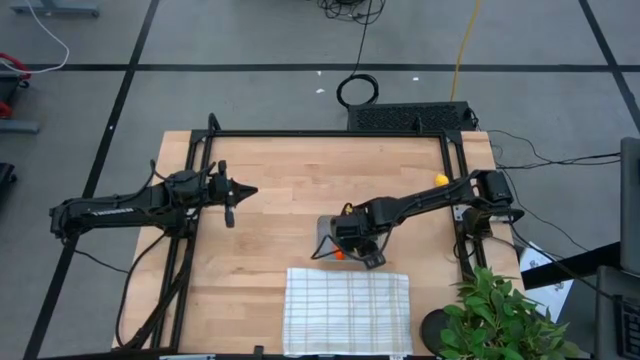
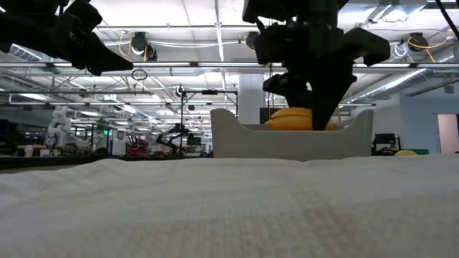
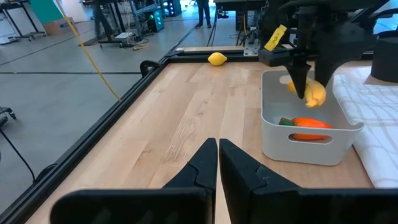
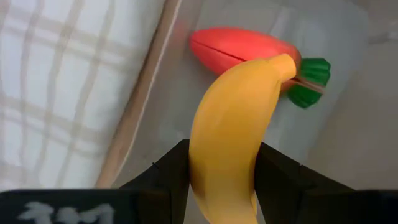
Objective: Pick and placing Produce into tupperware
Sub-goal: Put the banana into the gray bin
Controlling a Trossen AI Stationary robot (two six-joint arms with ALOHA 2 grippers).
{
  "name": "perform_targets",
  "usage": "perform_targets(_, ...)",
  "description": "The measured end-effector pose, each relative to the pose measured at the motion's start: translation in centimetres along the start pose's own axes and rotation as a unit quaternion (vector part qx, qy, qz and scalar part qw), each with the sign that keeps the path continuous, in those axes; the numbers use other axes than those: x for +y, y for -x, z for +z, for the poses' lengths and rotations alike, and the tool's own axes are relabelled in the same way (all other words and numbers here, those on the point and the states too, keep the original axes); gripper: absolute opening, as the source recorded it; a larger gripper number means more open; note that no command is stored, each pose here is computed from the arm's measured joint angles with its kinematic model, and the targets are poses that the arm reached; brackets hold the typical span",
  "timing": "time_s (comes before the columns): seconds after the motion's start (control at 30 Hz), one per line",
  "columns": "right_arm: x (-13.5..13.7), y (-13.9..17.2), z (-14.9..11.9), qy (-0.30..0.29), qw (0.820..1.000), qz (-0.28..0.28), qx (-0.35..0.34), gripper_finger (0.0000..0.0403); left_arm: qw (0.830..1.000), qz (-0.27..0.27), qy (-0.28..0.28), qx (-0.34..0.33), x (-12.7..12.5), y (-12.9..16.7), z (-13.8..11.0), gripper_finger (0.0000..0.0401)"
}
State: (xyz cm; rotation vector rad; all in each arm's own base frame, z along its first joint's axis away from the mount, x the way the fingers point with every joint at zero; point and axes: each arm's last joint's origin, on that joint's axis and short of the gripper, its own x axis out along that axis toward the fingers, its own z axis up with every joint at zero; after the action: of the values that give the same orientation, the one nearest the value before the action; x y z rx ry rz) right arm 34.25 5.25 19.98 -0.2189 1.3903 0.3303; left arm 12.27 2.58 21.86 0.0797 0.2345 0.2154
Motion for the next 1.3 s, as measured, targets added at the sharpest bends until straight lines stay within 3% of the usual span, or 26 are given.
perform_targets(0.27,0.2,-1.4,-0.8,0.057,0.998,0.002,0.005,0.0137,1.0,0.0,0.0,0.0,0.0,0.0,0.0,0.0021)
perform_targets(0.77,0.2,-1.9,-0.2,0.063,0.997,0.019,-0.043,0.0137,1.0,0.0,0.0,0.0,0.0,0.0,0.0,0.0021)
perform_targets(1.3,0.2,-3.9,-1.6,0.062,0.997,0.034,-0.04,0.0137,1.0,-0.001,0.002,0.0,0.0,0.0,0.0,0.0021)
